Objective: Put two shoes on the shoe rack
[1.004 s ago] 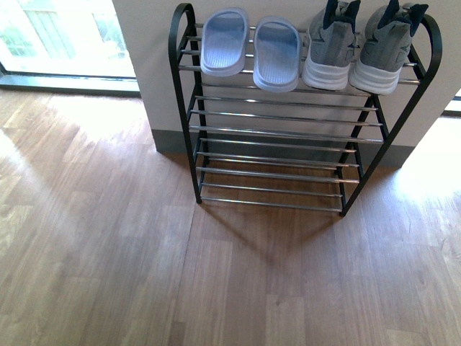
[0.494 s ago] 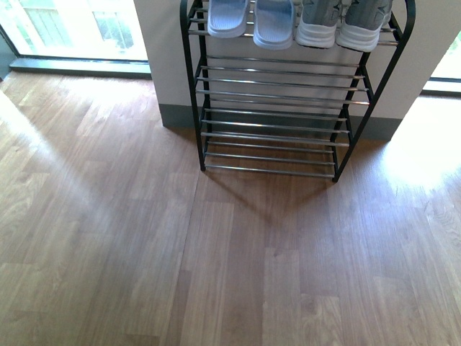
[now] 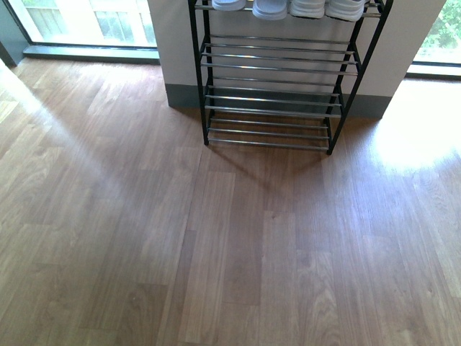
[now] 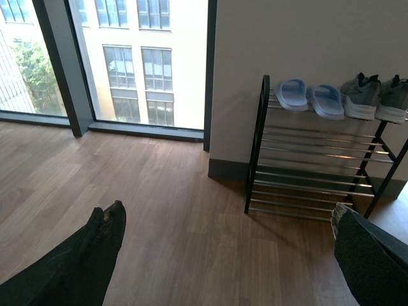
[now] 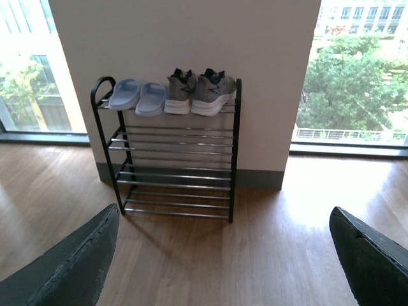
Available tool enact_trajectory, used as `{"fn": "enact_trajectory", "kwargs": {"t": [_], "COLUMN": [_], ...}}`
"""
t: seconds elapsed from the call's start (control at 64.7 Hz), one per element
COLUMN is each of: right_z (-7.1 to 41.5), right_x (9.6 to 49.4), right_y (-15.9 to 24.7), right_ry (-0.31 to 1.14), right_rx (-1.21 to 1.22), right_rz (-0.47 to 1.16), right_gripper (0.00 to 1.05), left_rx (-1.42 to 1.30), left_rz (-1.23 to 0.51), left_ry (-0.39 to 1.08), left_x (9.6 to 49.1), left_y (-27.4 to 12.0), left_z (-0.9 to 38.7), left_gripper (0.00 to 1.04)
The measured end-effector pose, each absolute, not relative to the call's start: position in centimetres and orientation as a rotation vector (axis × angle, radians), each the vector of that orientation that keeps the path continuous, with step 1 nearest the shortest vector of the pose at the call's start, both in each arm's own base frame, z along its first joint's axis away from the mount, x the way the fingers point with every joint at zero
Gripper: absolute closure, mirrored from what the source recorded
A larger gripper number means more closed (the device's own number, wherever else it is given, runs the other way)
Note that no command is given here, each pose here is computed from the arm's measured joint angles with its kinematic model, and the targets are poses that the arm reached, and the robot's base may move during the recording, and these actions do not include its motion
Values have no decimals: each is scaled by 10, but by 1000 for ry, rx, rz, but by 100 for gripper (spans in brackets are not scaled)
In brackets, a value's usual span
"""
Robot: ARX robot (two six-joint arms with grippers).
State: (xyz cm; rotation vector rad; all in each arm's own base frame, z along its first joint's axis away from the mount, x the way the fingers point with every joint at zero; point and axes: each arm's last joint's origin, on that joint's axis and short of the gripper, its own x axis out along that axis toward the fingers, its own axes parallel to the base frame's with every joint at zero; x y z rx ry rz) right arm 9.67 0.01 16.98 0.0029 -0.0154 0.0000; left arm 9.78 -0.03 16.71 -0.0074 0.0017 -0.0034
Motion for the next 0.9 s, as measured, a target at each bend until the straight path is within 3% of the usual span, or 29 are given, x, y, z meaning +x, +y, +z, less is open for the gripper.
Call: {"fn": "enact_trajectory", "kwargs": {"t": [0.896], "right_z": [170], "right_x": [97], "right_y": [0], "right_ry": [-15], "right_rx": [3], "right_rz": [1], "right_gripper": [9], "left_rx": [-7], "left_rz": [-3], "left_ry": [2], "left_x": [98], "left_y": [0], "left_z": [167], "left_gripper": [9]}}
